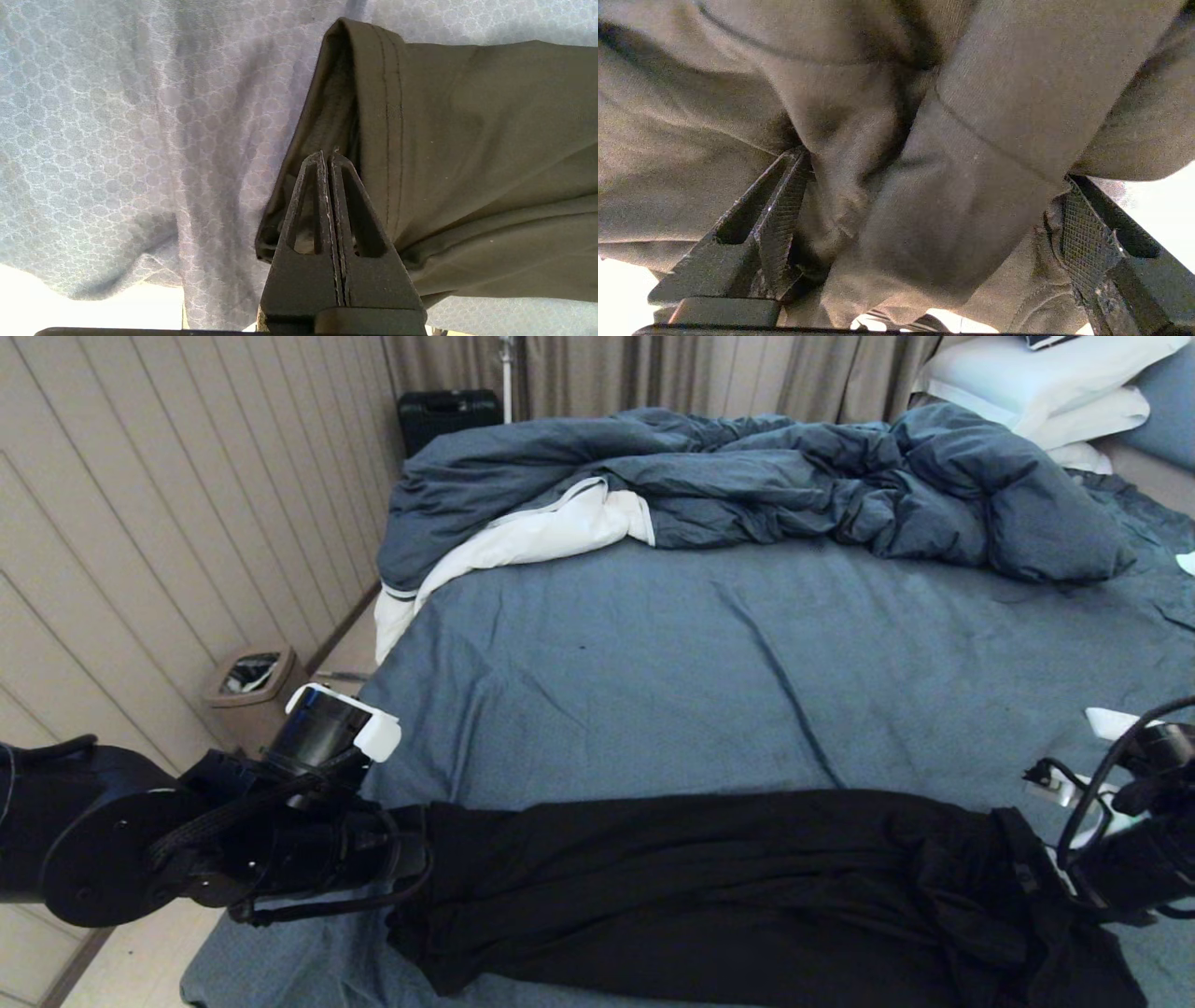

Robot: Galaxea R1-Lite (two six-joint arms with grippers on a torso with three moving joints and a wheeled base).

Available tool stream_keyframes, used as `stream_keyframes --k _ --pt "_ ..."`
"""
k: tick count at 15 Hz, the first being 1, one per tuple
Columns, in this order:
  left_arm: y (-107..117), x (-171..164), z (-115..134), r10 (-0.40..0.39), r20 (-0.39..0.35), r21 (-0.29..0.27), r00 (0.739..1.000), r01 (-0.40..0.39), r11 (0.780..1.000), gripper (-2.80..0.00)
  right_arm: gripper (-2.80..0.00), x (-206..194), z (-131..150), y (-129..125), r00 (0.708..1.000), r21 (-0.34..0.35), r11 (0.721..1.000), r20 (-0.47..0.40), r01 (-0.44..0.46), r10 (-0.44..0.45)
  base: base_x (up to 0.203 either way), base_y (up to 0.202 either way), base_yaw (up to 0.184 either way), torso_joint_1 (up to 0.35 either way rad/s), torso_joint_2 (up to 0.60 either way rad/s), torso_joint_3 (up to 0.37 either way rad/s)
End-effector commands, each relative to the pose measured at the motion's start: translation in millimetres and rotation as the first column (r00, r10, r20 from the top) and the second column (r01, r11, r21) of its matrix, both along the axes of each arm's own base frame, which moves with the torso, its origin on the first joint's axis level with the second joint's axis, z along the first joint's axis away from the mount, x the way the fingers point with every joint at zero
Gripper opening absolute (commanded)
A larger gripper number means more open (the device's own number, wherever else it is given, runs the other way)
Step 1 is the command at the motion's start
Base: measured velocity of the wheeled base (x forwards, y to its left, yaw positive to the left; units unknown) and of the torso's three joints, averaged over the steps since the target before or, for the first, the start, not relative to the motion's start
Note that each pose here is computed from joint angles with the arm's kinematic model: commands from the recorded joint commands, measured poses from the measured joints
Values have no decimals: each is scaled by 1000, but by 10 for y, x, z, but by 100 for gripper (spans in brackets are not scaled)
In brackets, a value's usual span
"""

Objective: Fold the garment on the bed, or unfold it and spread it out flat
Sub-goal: Fold the black T-shirt

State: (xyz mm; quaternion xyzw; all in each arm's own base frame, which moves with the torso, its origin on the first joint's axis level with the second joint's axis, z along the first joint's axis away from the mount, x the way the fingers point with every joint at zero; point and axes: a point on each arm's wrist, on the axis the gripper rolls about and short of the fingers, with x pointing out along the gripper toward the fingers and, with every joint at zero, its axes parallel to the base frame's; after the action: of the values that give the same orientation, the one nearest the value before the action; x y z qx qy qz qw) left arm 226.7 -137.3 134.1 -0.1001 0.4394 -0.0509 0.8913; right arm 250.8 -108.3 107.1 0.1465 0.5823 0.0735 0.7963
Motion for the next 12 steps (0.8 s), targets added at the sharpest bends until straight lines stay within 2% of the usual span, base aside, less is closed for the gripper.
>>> stream_keyframes --k 1,2,3,12 --pt "1 -1 1 4 0 -2 1000 -4 1000 -280 0 35 -81 -22 1000 13 1000 -21 0 0 0 0 0 0 0 0" --pt "1 2 -3 4 -1 -1 1000 -4 1000 -280 0 42 -95 -27 1000 9 1000 -15 0 0 0 0 0 0 0 0" --pt "-1 -3 -7 3 -3 0 1000 -3 1000 -280 -280 31 -100 -24 1000 6 1000 -11 0 0 0 0 0 0 0 0" --pt "0 3 -35 3 -12 7 1000 -3 1000 -280 -280 25 -51 26 1000 0 1000 10 -21 21 0 0 0 0 0 0"
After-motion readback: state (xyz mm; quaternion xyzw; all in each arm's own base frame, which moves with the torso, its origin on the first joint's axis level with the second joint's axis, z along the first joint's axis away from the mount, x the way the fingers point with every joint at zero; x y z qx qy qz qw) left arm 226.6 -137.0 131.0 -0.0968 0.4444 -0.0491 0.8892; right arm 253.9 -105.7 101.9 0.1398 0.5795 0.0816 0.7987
